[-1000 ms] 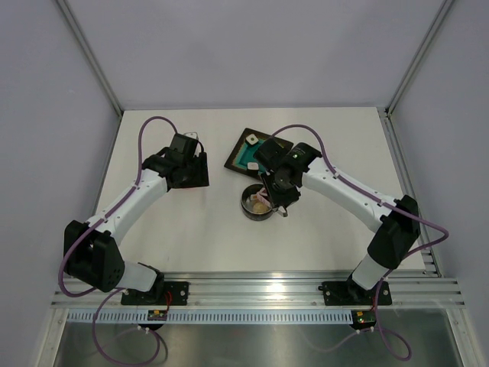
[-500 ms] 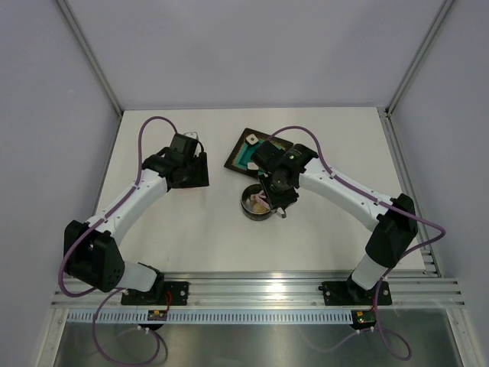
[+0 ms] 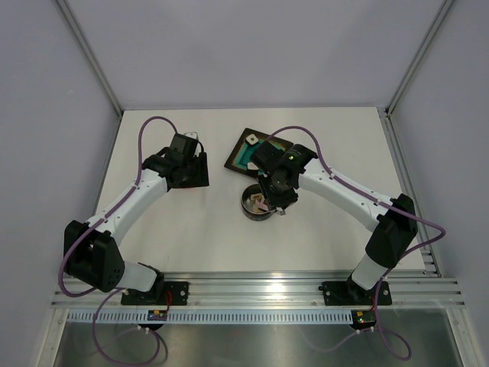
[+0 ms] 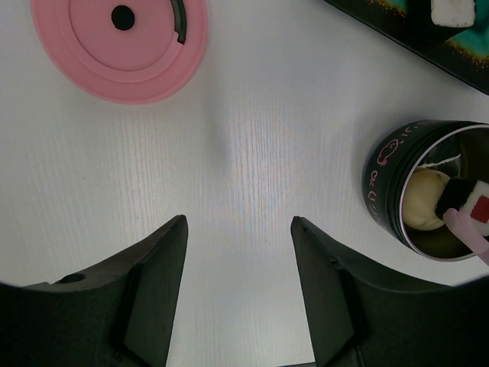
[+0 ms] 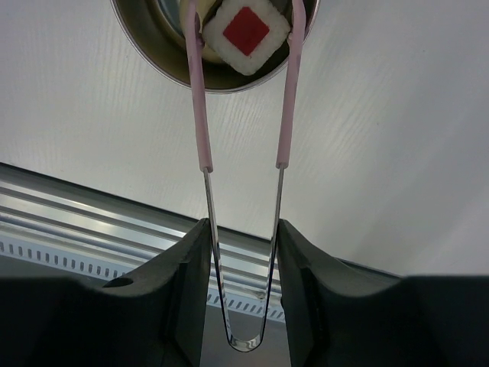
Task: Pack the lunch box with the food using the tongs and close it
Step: Place the fake food in the packing box.
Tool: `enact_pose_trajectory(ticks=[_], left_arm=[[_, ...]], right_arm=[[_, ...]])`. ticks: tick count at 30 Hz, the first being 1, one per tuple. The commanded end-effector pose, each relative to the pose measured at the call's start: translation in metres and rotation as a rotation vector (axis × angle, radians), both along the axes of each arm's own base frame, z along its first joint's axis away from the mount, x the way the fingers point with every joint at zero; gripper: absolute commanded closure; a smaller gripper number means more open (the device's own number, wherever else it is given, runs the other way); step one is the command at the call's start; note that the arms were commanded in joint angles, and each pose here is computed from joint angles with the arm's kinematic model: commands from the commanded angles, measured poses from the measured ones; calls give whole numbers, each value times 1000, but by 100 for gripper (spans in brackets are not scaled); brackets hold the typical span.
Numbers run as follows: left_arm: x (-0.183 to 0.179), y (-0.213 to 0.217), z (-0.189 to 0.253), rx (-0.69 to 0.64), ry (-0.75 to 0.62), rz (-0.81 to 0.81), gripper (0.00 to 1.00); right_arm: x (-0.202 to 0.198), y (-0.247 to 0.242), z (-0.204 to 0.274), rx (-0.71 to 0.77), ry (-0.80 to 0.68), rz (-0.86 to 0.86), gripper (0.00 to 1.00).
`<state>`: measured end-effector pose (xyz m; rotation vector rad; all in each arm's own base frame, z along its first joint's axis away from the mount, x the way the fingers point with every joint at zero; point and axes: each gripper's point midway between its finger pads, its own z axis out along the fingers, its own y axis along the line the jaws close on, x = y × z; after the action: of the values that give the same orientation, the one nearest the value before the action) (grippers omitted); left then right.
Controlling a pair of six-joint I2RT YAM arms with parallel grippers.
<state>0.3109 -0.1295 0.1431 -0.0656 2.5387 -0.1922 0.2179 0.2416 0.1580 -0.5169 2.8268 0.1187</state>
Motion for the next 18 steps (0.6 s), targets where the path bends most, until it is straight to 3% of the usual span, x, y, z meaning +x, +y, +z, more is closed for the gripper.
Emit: enact_pose_trajectory(ticks=[1, 18], left_arm=[[7, 1, 12, -15, -57, 5, 39], [5, 2, 12, -13, -60, 7, 39]], right_arm=[[4, 5, 12, 13, -39, -3, 55], [15, 12, 35, 41, -108, -4, 56]])
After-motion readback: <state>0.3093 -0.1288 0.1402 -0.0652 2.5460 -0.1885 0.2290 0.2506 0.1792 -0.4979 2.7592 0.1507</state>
